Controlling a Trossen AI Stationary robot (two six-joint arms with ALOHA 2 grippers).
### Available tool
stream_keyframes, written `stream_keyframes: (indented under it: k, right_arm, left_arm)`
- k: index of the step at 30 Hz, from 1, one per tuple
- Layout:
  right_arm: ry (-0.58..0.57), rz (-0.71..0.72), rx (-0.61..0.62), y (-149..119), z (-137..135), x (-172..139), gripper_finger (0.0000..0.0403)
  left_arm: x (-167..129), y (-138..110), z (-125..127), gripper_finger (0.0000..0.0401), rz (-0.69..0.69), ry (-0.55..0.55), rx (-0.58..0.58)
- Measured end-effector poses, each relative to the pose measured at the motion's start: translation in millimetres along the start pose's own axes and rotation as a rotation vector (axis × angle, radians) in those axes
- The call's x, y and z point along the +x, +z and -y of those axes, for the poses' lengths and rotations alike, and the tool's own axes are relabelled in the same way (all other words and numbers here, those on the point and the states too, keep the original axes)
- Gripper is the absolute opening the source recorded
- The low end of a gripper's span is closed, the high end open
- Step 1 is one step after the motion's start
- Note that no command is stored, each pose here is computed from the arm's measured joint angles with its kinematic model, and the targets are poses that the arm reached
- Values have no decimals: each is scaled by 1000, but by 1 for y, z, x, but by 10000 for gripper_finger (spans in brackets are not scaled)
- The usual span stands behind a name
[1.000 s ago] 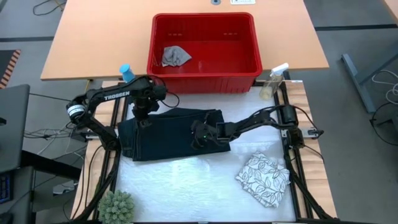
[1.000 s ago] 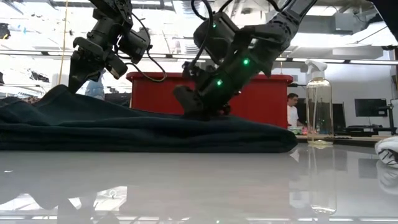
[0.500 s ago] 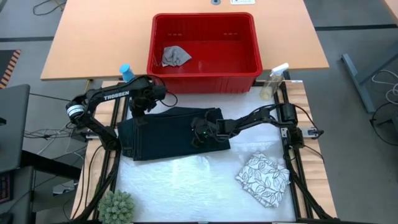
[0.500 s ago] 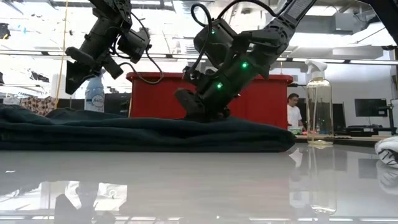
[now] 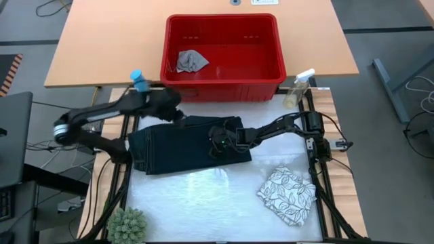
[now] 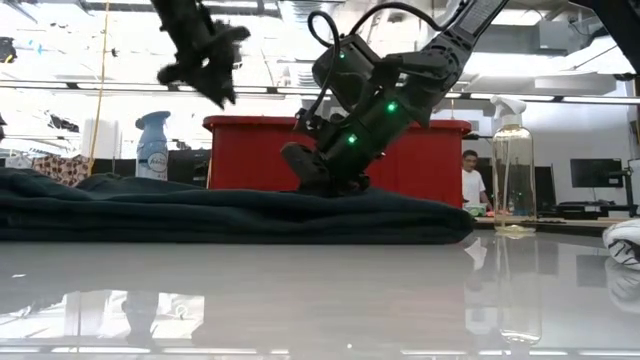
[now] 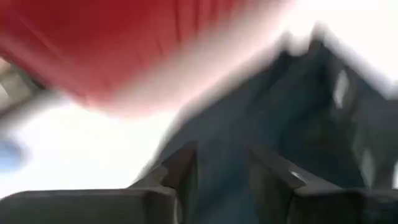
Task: Fold laundry
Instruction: Fold the dark blue pants
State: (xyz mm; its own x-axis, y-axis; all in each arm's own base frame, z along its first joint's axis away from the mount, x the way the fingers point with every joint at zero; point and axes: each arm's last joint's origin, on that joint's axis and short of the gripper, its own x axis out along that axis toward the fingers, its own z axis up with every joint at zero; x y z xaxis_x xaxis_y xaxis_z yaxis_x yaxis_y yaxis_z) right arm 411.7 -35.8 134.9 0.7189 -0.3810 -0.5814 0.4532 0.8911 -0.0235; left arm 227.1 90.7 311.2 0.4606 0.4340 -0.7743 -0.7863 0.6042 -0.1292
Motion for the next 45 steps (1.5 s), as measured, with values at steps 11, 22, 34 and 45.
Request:
stream_keyframes:
  k: [11, 22, 34, 45]
  right_arm:
    - [-19, 42, 36, 7, 13, 4, 17]
    - [-5, 113, 18, 25, 12, -9, 17]
    - [-106, -90, 257, 42, 59, -53, 44]
    - [-136, -454, 413, 34, 96, -113, 227]
  left_arm:
    - [14, -126, 48, 14, 620, -92, -166]
    - [78, -187, 50, 0, 496, -15, -248]
    - [120, -217, 41, 0, 255, 117, -258]
    - [121, -217, 41, 0, 231, 107, -207]
